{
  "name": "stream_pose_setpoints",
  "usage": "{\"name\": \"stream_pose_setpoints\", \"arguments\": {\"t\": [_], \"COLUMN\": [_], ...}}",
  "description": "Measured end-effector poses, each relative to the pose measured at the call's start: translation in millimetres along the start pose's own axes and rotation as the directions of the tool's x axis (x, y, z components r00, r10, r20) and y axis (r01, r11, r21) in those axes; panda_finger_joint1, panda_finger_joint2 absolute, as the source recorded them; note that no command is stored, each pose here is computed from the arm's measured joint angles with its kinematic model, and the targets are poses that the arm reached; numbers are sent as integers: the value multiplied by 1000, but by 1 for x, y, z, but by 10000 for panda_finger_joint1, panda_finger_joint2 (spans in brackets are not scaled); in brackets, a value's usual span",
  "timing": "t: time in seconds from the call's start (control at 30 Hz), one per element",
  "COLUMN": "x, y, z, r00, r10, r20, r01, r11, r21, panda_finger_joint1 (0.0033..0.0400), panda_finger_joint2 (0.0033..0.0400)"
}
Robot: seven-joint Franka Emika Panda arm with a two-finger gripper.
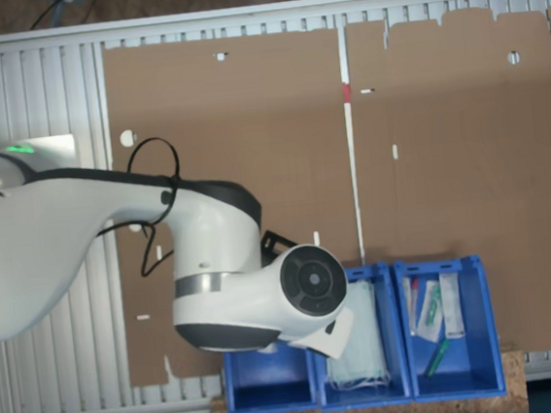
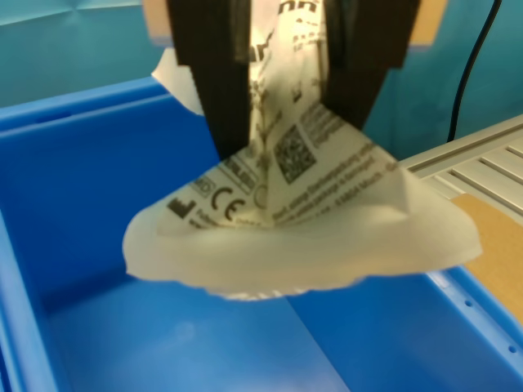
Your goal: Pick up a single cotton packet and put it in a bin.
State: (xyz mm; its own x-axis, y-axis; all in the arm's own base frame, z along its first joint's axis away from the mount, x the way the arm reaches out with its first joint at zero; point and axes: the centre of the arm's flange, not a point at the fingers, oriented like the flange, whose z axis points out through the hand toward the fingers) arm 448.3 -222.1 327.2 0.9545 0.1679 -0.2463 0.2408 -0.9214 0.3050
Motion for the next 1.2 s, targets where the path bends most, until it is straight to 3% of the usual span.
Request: {"name": "stream_pose_setpoints", "arguments": {"t": [0.5, 0.53, 0.8, 0.83, 0.97, 1.0, 1.17, 1.2], "x": [0, 0, 0, 0, 0, 0, 0, 0], "y": [0, 0, 0, 0, 0, 0, 0, 0], "z": [0, 0, 0, 0, 0, 0, 0, 0], "r00": [1000, 1000, 1000, 1000, 1000, 1000, 1000, 1000], "r10": [0, 0, 0, 0, 0, 0, 0, 0], "r20": [0, 0, 0, 0, 0, 0, 0, 0], "r01": [0, 0, 0, 0, 0, 0, 0, 0], "r11": [1000, 1000, 1000, 1000, 1000, 1000, 1000, 1000], "r21": [0, 0, 0, 0, 0, 0, 0, 0], "panda_finger_joint1": [59, 142, 142, 312, 312, 380, 380, 396], "panda_finger_joint2": [59, 142, 142, 312, 312, 380, 380, 396]}}
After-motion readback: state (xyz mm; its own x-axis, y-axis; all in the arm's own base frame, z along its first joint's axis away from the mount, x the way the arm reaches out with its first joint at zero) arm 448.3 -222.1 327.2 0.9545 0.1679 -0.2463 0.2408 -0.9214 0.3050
